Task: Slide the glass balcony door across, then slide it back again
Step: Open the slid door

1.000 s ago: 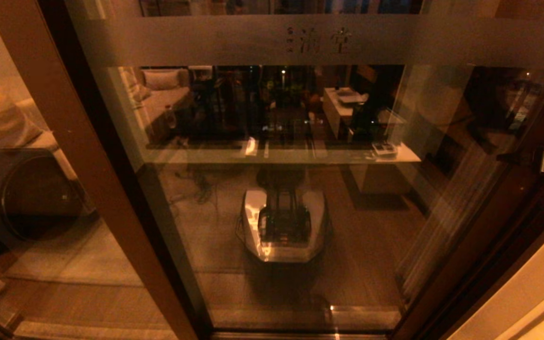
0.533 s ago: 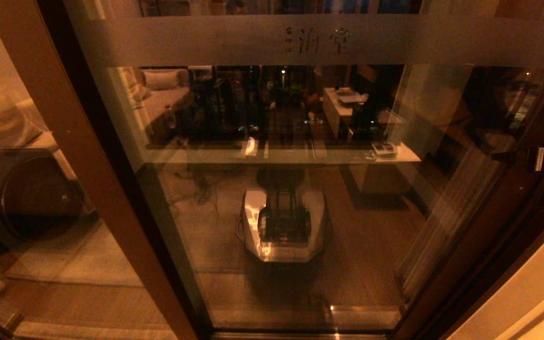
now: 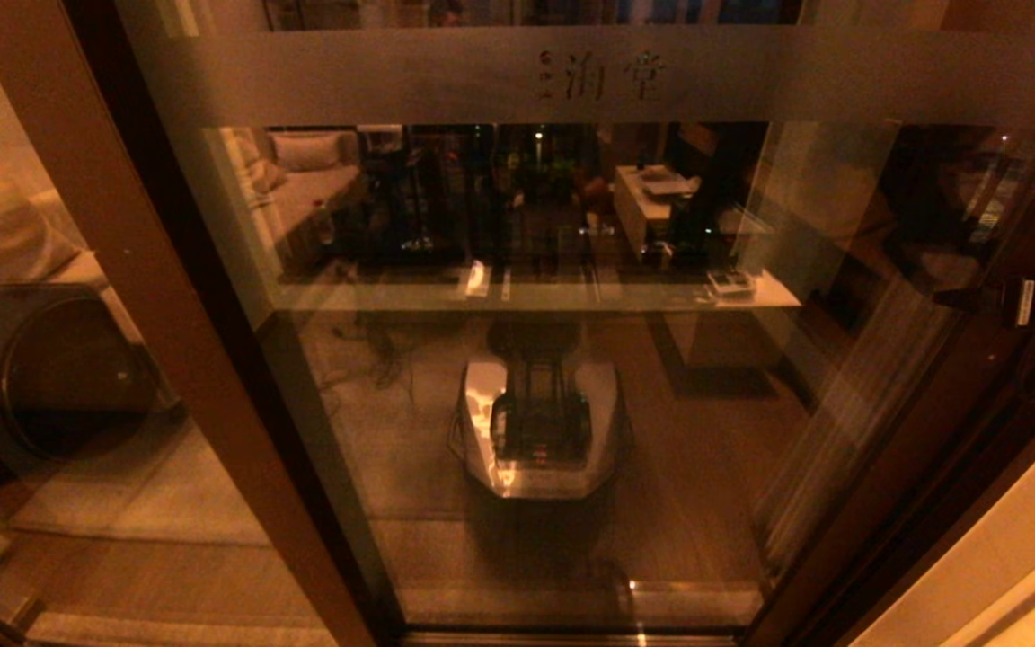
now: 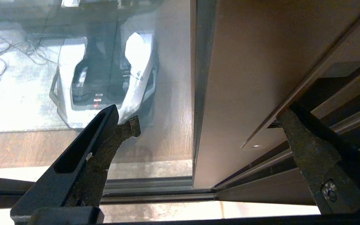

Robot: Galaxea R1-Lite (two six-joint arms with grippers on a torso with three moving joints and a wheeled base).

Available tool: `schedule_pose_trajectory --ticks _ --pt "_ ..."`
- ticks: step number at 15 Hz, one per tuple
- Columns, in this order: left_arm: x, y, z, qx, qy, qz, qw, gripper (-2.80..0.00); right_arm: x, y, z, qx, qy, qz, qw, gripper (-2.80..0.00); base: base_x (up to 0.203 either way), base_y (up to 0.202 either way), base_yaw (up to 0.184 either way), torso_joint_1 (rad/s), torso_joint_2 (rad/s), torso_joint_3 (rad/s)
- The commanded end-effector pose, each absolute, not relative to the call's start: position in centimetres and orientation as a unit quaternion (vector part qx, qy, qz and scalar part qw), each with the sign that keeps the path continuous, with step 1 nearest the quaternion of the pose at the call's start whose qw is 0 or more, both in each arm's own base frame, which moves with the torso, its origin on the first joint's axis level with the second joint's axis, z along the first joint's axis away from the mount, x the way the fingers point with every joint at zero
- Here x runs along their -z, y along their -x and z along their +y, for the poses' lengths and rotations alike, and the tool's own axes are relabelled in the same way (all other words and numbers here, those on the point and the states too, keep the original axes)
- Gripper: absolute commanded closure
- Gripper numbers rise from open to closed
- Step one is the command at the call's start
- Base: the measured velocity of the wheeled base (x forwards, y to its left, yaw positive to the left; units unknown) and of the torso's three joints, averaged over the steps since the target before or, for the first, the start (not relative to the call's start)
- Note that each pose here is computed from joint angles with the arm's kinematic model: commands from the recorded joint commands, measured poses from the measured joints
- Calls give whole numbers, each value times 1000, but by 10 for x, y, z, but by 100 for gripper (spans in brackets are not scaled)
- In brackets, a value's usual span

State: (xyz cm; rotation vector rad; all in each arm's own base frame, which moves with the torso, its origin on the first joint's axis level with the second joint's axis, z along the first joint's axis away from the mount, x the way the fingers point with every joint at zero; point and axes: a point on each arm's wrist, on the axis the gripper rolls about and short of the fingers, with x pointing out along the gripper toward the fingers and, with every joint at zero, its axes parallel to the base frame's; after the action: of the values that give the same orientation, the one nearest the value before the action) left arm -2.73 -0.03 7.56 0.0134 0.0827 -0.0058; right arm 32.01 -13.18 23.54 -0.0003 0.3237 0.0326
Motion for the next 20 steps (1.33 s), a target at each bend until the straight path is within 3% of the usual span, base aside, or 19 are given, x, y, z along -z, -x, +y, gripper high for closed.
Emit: schedule_pose_trajectory --ticks 1,20 --pt "-76 27 0 3 -7 42 999 0 -240 -319 -128 -24 3 155 988 -280 0 0 0 0 0 0" --pt "-76 27 0 3 -7 42 999 0 -238 -314 -93 -57 10 164 985 -280 0 0 0 0 0 0"
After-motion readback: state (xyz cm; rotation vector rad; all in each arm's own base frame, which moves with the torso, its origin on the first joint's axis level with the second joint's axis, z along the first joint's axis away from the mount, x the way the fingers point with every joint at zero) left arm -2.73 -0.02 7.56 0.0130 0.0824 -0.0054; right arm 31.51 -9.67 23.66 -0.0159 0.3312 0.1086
